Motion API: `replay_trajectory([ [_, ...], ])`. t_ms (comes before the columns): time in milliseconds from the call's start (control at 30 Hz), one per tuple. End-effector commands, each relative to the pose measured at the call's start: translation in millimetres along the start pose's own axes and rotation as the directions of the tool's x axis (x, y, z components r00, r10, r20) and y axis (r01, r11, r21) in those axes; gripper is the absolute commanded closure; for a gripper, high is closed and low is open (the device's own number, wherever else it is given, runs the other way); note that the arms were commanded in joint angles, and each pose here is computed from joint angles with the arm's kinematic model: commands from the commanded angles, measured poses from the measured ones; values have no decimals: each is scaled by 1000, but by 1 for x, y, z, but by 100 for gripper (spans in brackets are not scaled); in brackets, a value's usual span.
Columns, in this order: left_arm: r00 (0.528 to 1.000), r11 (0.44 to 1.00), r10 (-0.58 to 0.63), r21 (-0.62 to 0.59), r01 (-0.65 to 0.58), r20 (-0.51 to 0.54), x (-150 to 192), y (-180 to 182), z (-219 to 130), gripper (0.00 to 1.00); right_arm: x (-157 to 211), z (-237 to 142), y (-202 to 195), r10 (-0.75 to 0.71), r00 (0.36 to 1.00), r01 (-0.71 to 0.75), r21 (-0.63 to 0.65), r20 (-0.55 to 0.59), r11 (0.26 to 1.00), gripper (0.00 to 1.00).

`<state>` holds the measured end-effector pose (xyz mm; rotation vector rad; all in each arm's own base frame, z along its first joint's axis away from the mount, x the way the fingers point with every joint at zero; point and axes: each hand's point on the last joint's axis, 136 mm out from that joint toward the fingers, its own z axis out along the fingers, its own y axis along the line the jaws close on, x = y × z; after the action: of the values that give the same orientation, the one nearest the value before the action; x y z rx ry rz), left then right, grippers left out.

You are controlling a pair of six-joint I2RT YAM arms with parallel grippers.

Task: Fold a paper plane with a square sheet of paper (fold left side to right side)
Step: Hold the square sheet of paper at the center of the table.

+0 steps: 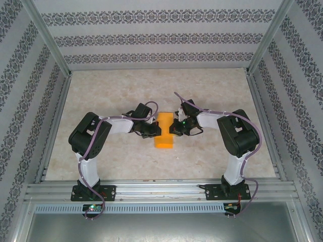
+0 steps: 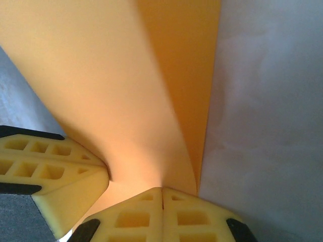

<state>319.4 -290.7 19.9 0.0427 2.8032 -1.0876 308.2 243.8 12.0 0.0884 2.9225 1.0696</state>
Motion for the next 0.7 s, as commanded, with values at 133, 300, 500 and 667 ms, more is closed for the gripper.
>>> replay_trajectory([
  [133,999,997,-34,-67,32,-31,12,20,6,95,29,12,-53,80,994,-63,206,-72,977,100],
  [300,998,995,-48,-86,44,-45,17,26,7,95,16,5,-25,42,999,-38,107,-33,994,100],
  [500,997,995,-54,-90,49,-55,18,27,8,95,6,-20,12,-29,999,29,9,34,1000,100],
  [667,997,994,-58,-91,53,-58,18,27,10,95,-2,-25,37,-60,996,66,-82,71,994,100],
])
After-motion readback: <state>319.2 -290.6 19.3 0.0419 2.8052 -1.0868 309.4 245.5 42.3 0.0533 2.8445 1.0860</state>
